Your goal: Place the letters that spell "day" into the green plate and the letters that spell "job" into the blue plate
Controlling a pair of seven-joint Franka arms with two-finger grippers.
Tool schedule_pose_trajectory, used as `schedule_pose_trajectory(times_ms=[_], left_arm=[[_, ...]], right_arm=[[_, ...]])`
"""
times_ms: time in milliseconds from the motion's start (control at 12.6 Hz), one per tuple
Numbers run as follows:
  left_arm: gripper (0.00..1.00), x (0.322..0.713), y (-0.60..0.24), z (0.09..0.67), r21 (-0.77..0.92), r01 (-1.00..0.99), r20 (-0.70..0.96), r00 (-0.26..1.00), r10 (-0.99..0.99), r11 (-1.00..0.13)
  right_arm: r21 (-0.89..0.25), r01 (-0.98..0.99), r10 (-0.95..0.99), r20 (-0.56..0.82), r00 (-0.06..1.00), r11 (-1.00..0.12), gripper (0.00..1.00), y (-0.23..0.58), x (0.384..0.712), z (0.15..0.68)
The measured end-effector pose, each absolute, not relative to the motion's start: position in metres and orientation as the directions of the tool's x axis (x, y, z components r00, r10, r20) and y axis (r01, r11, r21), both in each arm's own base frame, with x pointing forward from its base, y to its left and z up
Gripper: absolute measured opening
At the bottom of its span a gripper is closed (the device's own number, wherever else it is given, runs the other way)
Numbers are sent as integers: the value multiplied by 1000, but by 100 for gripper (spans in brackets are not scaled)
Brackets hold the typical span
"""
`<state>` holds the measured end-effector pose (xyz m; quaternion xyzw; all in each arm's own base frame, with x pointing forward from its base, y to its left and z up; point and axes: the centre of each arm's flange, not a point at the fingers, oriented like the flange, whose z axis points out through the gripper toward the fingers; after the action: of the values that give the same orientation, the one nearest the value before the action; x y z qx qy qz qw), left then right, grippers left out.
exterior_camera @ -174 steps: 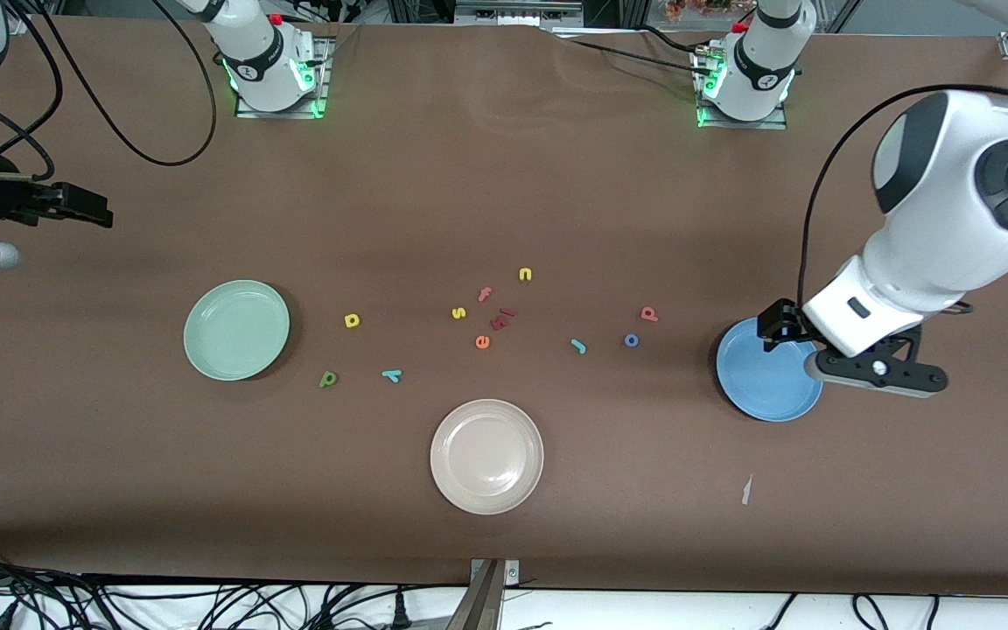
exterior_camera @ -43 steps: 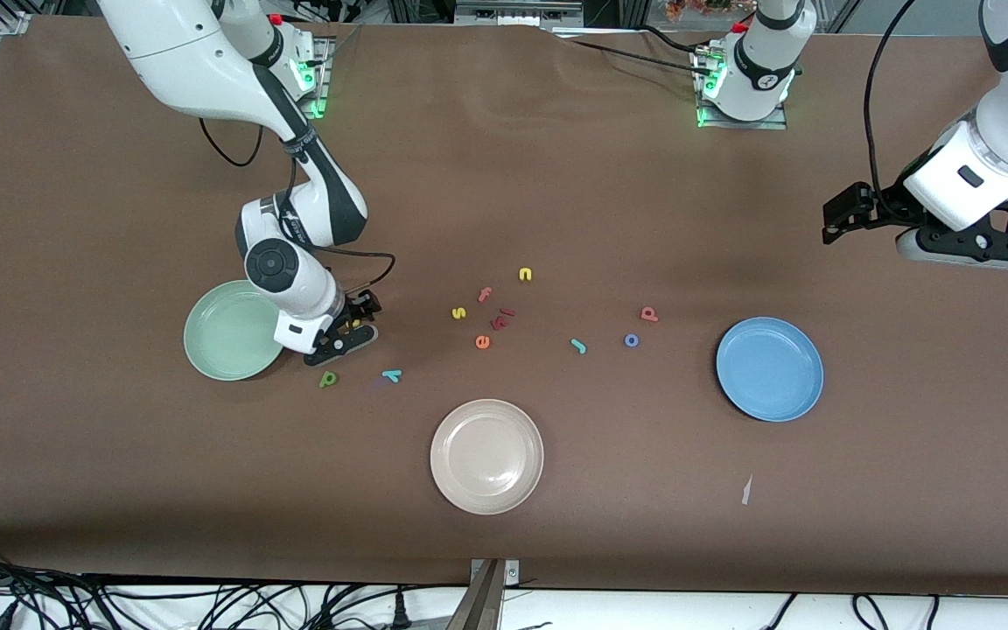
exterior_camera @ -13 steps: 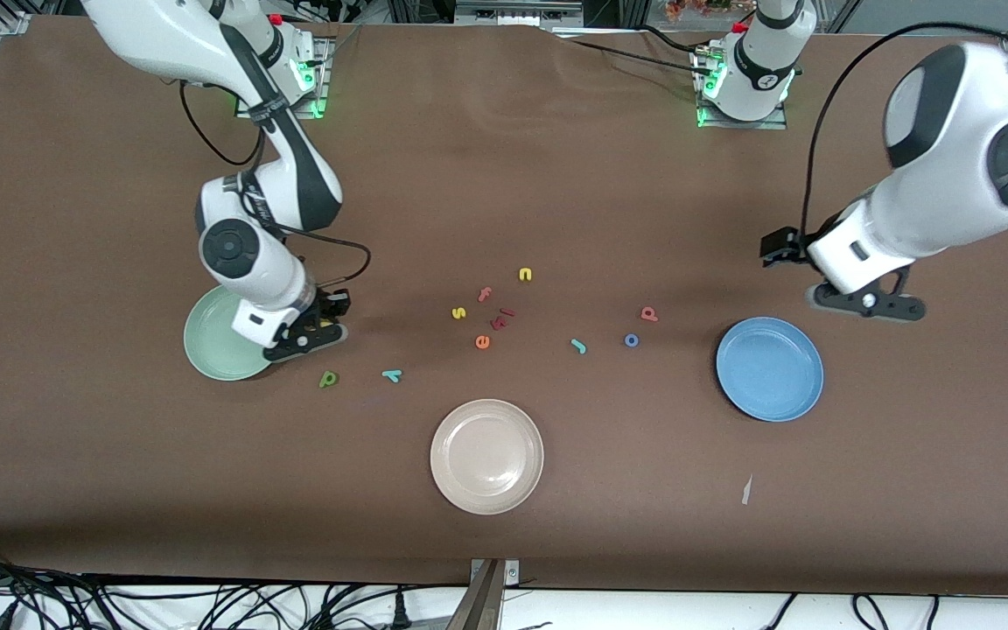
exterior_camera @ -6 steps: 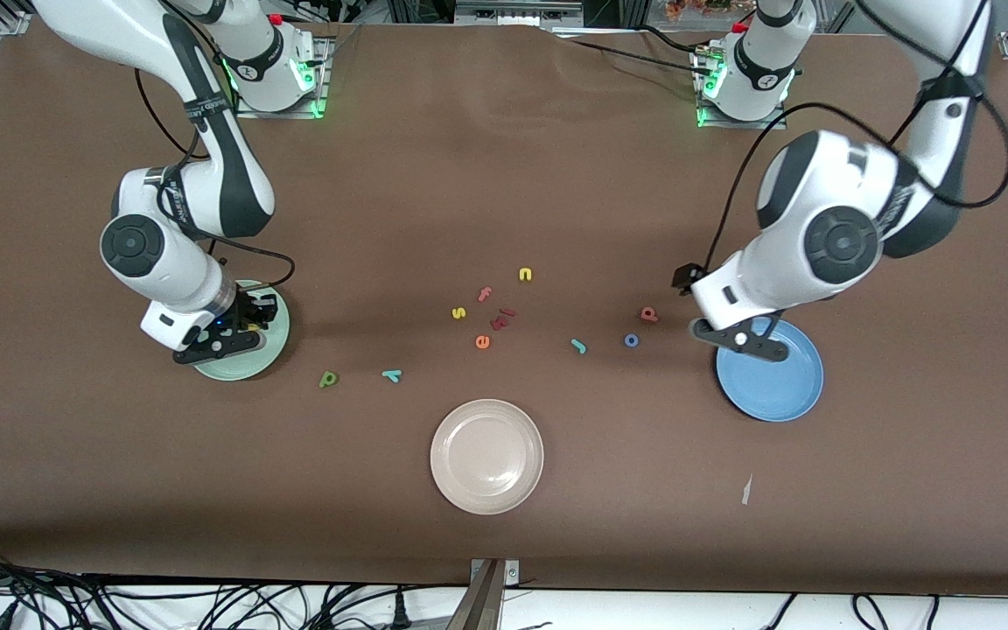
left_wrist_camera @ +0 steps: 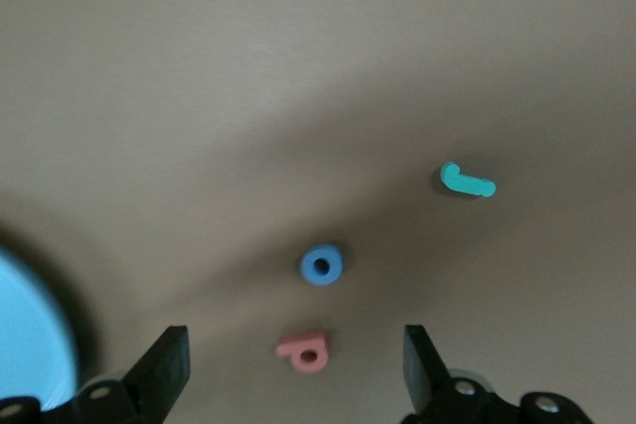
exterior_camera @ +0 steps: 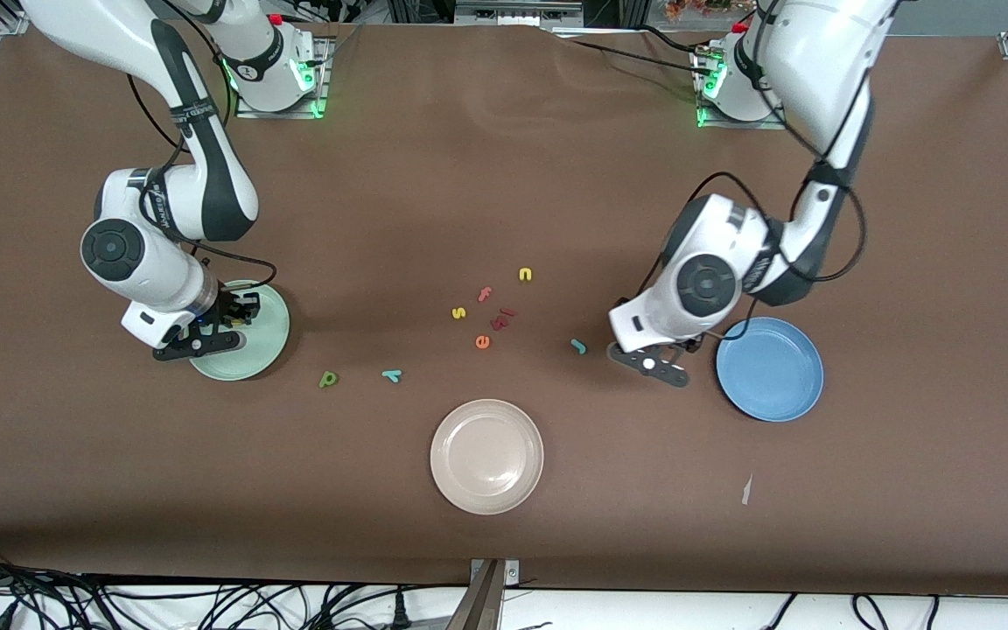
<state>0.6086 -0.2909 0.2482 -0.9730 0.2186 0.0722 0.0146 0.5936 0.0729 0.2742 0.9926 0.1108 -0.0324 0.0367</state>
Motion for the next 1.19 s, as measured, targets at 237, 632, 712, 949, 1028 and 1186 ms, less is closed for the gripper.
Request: schedule_pose_trajectory(times_ms=[237,632,712,949,1028,1186], left_arm=[[93,609,-305,224,-10,-450,-101,889,-447,-893],[84,609,-298,192,-10,-444,-121,890,-439,-896],[83,608,-298,185,-9,-444,-124,890,-440,-896],[83,602,-295,172,-8,-445,-141,887,-440,-895],[76,601,-295,170,-7,-445,-143,887,-440,-895],[67,600,-295,169,-7,-446,-147,886,-440,-895]], right_arm=[[63,233,229,-64,971,-970,66,80,595,278],[38,282,281,-30,959,-959,100,127,598,291],[26,300,299,-17,954,-954,100,146,600,294],[0,363,363,19,932,-932,100,200,615,294],[-5,378,377,26,926,-926,100,213,620,291],[-17,407,406,31,913,-913,100,234,626,282]])
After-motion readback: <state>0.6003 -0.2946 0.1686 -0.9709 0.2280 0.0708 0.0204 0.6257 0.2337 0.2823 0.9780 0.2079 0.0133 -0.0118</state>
